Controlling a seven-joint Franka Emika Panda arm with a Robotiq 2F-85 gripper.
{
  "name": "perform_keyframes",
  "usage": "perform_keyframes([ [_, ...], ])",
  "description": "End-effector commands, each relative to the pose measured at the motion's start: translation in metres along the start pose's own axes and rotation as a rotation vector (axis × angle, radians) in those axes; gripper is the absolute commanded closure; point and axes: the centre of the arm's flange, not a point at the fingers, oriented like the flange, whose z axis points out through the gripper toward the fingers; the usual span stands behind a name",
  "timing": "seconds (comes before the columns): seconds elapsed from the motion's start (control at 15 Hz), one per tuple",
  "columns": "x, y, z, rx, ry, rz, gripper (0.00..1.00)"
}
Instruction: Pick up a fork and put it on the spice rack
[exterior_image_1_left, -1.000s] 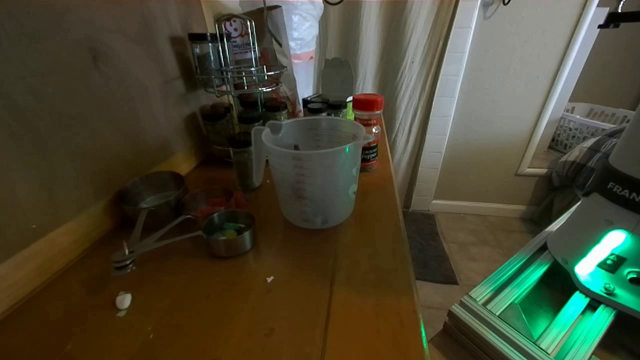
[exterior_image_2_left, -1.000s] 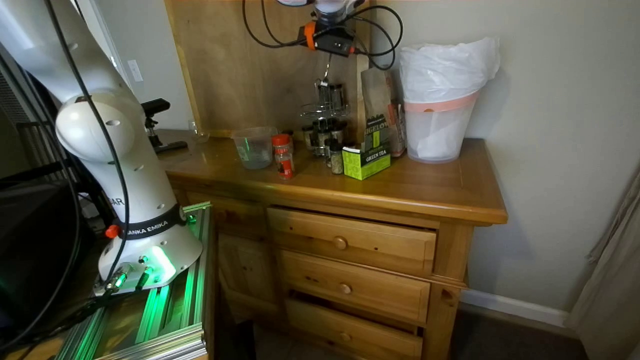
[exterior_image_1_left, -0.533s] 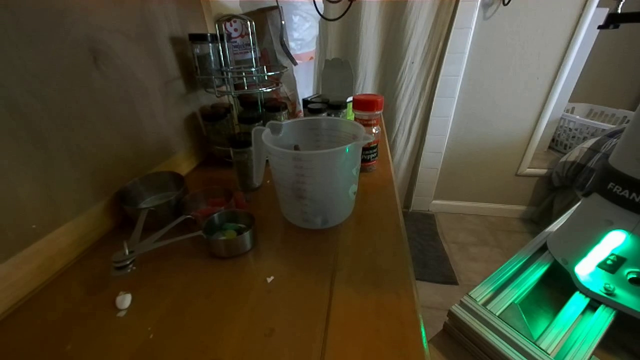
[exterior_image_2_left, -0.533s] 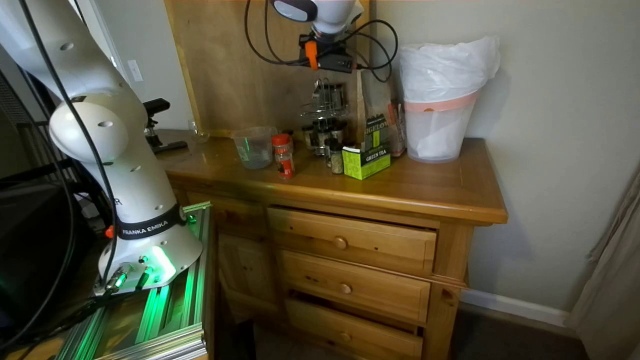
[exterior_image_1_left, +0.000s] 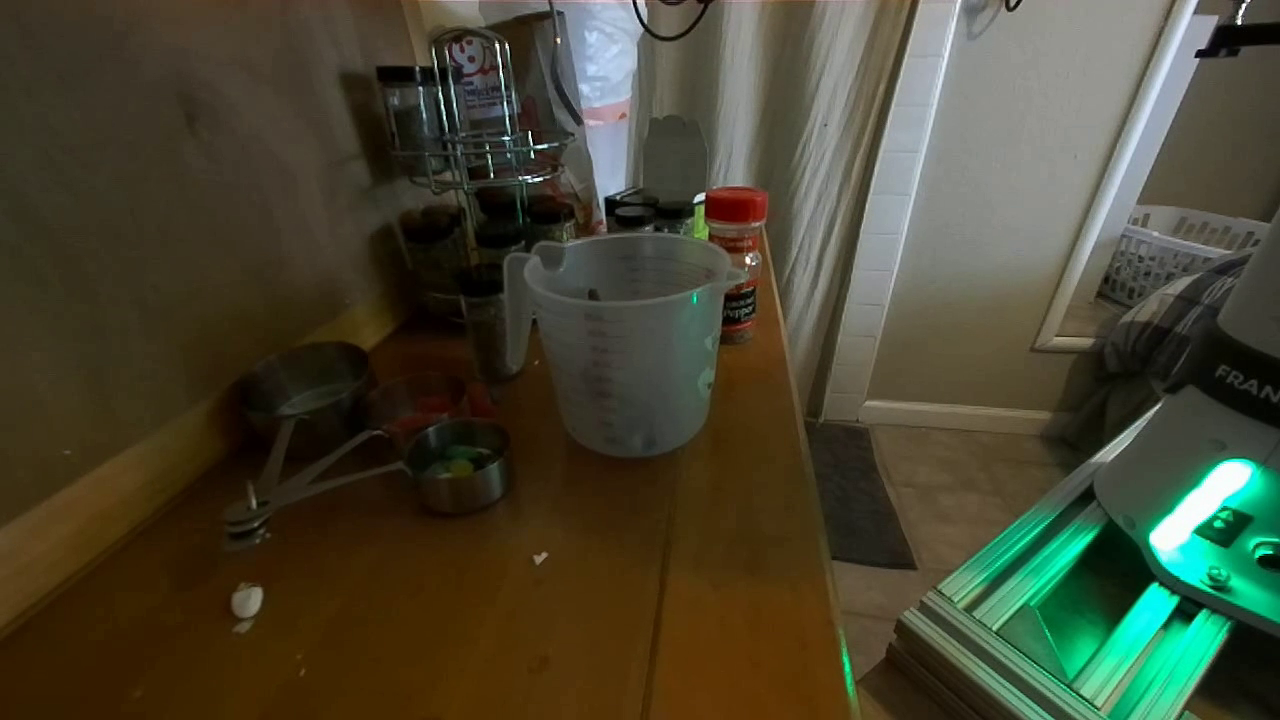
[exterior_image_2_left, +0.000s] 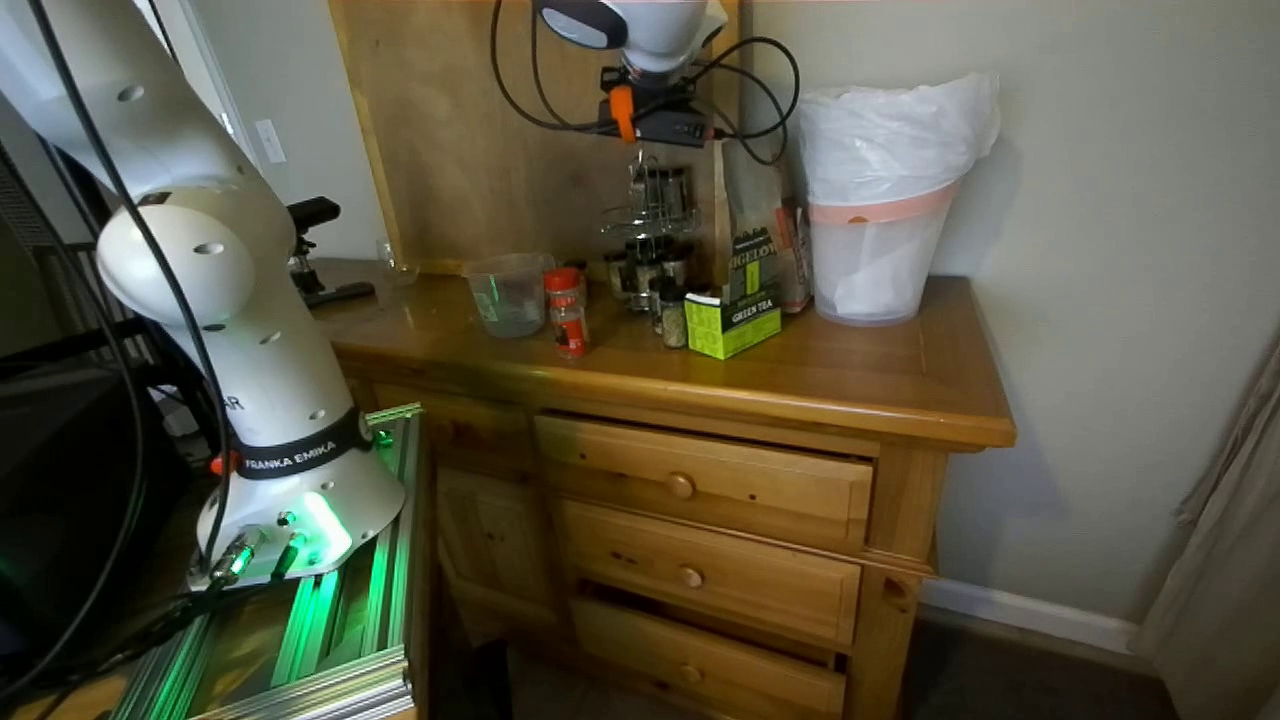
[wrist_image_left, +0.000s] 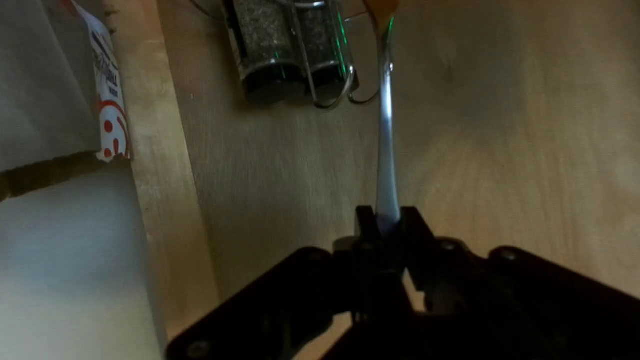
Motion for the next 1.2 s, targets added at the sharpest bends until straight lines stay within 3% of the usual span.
perform_keyframes([
  [0.0, 0.004, 0.011, -0.005, -0.023, 0.141, -0.019, 0.96],
  [0.2, 0.001, 0.019, -0.005, -0.048, 0.169, -0.025, 0.96],
  [1.13, -0.033, 0.039, 0.032, -0.051, 0.098, -0.009, 0.96],
])
